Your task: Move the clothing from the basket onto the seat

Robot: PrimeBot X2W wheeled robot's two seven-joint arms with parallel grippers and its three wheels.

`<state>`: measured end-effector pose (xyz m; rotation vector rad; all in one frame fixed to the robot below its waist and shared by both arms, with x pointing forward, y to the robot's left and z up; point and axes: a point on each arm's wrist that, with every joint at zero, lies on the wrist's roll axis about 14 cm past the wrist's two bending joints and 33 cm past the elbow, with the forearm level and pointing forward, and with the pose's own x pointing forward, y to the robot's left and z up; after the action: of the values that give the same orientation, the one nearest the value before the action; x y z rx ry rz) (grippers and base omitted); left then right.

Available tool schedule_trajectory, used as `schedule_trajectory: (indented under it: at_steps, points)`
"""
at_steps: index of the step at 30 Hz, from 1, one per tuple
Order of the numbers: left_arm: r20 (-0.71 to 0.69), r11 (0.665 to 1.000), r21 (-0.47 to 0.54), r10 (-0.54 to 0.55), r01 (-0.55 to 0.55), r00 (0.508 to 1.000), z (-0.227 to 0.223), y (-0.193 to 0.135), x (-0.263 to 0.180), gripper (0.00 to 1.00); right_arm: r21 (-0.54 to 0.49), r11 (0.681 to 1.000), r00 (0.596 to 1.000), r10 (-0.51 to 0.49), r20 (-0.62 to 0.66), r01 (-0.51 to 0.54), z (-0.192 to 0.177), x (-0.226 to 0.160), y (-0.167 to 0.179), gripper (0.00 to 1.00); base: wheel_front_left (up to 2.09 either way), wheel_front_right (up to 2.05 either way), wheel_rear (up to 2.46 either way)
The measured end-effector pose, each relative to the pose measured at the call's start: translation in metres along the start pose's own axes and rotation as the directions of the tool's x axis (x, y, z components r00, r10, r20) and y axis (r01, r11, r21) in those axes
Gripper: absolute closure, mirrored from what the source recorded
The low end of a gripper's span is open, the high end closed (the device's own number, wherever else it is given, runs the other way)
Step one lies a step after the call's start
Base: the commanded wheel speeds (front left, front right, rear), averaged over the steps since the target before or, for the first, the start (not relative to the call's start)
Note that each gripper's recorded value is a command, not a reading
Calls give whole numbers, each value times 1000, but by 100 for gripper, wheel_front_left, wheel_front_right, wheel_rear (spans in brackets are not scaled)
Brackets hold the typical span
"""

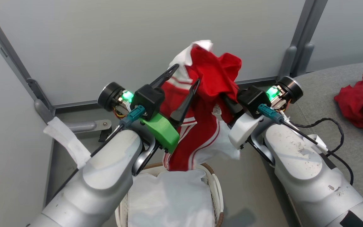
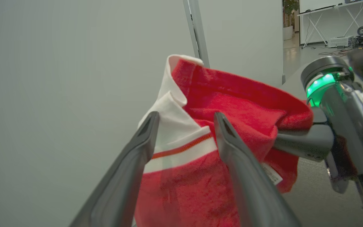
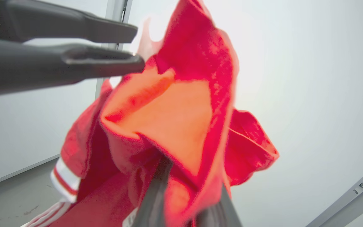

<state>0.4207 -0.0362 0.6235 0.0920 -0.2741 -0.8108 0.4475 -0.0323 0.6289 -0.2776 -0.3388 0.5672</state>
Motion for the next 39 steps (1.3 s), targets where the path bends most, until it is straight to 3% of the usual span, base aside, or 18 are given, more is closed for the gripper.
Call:
schedule_trajectory:
  at_steps: [14,24,33,39]
  points:
    - [-121,965,-225,111,-137,986,-67,-24,-36,0,-17,995,995,-99,23,99,3,-10,-32,100,0,0,0]
    - [-179,940,-293,124,-173,976,-95,-40,-50,0,-22,987,987,-161,-1,161,-5,-24,-51,100,0,0,0]
    - [-189,941,-317,61,-119,980,-109,-57,-36,0,-68,964,966,-259,-17,258,-6,-49,-89,100,0,0,0]
    - [-174,940,-341,-57,-6,983,-115,-88,-14,0,-126,925,926,-369,-75,358,-18,-90,-126,100,0,0,0]
